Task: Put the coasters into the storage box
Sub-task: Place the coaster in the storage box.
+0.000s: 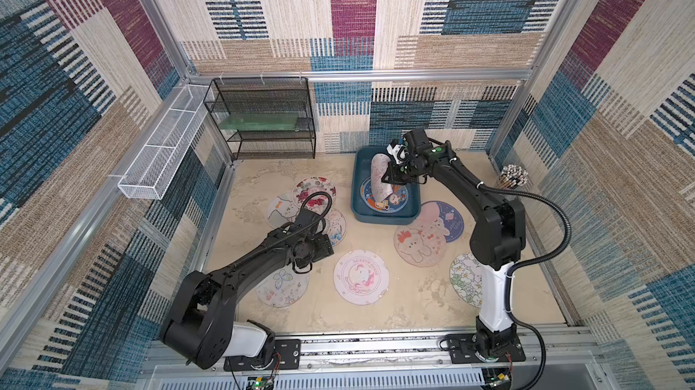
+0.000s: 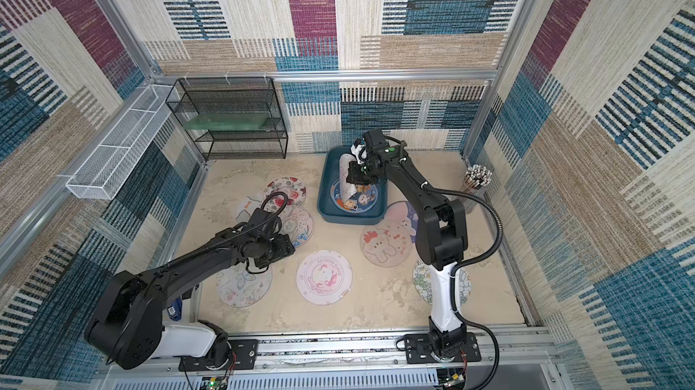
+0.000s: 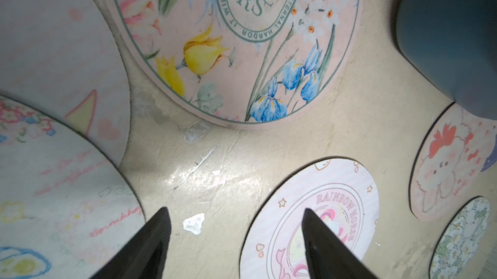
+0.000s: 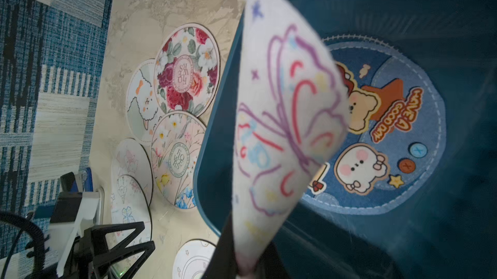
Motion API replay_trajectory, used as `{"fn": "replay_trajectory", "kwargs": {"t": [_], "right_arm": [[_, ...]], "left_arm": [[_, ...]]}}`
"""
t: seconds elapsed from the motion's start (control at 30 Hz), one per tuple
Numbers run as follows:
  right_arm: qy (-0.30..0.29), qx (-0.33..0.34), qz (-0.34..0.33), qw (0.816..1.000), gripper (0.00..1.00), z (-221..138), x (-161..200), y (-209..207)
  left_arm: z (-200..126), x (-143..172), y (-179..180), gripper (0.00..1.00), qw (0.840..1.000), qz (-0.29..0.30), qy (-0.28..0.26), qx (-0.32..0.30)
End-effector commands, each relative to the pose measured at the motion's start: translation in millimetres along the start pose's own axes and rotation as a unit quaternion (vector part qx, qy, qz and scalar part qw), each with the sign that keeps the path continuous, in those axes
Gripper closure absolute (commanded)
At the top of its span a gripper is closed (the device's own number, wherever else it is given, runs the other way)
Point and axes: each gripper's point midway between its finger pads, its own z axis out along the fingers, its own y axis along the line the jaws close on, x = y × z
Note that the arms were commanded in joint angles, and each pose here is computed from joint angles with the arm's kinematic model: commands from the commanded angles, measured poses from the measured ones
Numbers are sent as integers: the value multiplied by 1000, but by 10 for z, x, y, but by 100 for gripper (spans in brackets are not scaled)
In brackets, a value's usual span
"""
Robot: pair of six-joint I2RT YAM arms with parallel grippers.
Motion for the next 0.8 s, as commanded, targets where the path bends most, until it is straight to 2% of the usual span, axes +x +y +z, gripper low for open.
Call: {"fn": "replay_trajectory", "kwargs": {"t": [0.0,0.27,0.4,0.57,0.77], "right_arm": [[-4,-26,-8,1000,86,82,-82,49],[25,-20,31,999,86,272,59,-310],[41,26,51,998,85,391,158,-684],[68,71,63,993,81,542,263,-952],[53,114,64,990,52,445,195,-1060]], "left_arm": [[-27,-9,-1,24,1000,-2,1,-2],[-28,11,23,23,1000,-2,1,-3],[-6,27,35,23,1000,-1,4,-4],[7,34,35,23,1000,1,7,-4],[-12,24,33,23,1000,4,5,-5]]}}
